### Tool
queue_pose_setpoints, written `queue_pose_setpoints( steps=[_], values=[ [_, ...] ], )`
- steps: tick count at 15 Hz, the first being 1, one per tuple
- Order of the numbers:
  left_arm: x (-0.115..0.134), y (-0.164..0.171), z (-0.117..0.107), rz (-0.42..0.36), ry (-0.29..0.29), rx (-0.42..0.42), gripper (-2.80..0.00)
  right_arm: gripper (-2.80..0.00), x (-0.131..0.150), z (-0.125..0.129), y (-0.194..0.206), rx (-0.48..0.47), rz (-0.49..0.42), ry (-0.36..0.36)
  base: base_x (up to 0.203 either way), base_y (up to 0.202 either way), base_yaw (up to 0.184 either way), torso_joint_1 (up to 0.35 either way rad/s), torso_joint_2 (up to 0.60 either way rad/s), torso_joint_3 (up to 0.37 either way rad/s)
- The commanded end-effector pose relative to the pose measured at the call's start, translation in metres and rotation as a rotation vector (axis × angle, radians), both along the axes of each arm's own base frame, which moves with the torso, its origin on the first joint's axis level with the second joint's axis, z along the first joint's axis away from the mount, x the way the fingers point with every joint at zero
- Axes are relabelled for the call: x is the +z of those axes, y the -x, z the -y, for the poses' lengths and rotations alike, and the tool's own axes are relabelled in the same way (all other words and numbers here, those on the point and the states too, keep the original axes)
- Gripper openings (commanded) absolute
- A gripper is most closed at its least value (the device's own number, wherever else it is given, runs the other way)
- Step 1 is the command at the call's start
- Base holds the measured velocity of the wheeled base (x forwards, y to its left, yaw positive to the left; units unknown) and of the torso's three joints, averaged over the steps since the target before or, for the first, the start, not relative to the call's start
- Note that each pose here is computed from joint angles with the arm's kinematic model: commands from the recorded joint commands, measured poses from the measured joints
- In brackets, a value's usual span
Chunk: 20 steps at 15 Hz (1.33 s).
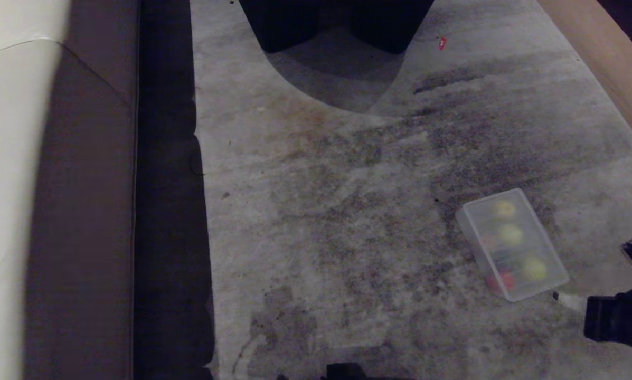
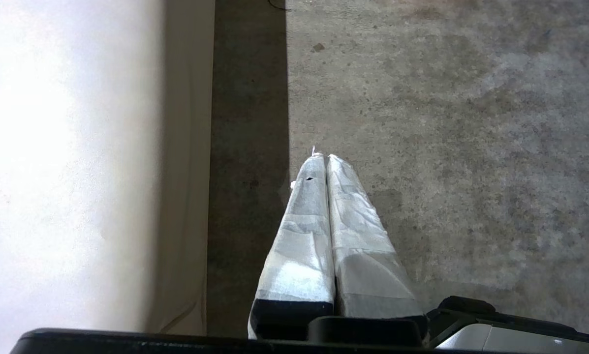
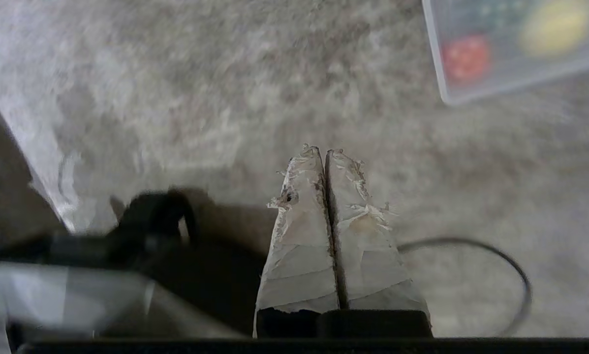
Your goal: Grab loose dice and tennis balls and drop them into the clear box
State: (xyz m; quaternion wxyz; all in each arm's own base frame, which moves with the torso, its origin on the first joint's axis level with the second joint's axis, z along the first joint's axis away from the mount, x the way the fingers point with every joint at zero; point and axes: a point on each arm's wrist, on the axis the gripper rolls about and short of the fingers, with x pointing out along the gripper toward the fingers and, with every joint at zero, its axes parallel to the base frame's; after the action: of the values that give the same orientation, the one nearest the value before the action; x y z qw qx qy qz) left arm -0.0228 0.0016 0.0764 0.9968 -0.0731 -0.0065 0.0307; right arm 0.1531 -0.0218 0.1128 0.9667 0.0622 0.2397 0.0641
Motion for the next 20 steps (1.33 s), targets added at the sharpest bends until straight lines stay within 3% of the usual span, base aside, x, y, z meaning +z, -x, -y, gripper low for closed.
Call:
queue_pose_setpoints(
  steps=[1,5,10,13,15,20],
  values=[
    [0.000,0.000,0.000,0.001,0.001,0.001,-2.80,-2.80,0.015,-0.017,0.068,0.015,0.187,0.050,0.000,0.000,0.000,0.000,0.00,0.000],
    [0.000,0.000,0.000,-0.001,0.001,0.001,-2.80,-2.80,-0.010,-0.024,0.129,-0.033,0.237,0.098,0.000,0.000,0.000,0.000,0.00,0.000],
    [0.000,0.000,0.000,-0.001,0.001,0.001,-2.80,-2.80,-0.033,-0.022,0.163,-0.106,0.351,0.137,0.000,0.000,0.000,0.000,0.00,0.000],
    [0.000,0.000,0.000,0.000,0.001,0.001,-2.80,-2.80,-0.037,-0.022,0.175,-0.116,0.493,0.126,0.000,0.000,0.000,0.000,0.00,0.000],
    [0.000,0.000,0.000,-0.001,0.001,0.001,-2.80,-2.80,-0.037,-0.022,0.175,-0.133,0.490,0.092,0.000,0.000,0.000,0.000,0.00,0.000],
    [0.000,0.000,0.000,-0.001,0.001,0.001,-2.80,-2.80,-0.037,-0.022,0.175,-0.131,0.491,0.094,0.000,0.000,0.000,0.000,0.00,0.000]
  ],
)
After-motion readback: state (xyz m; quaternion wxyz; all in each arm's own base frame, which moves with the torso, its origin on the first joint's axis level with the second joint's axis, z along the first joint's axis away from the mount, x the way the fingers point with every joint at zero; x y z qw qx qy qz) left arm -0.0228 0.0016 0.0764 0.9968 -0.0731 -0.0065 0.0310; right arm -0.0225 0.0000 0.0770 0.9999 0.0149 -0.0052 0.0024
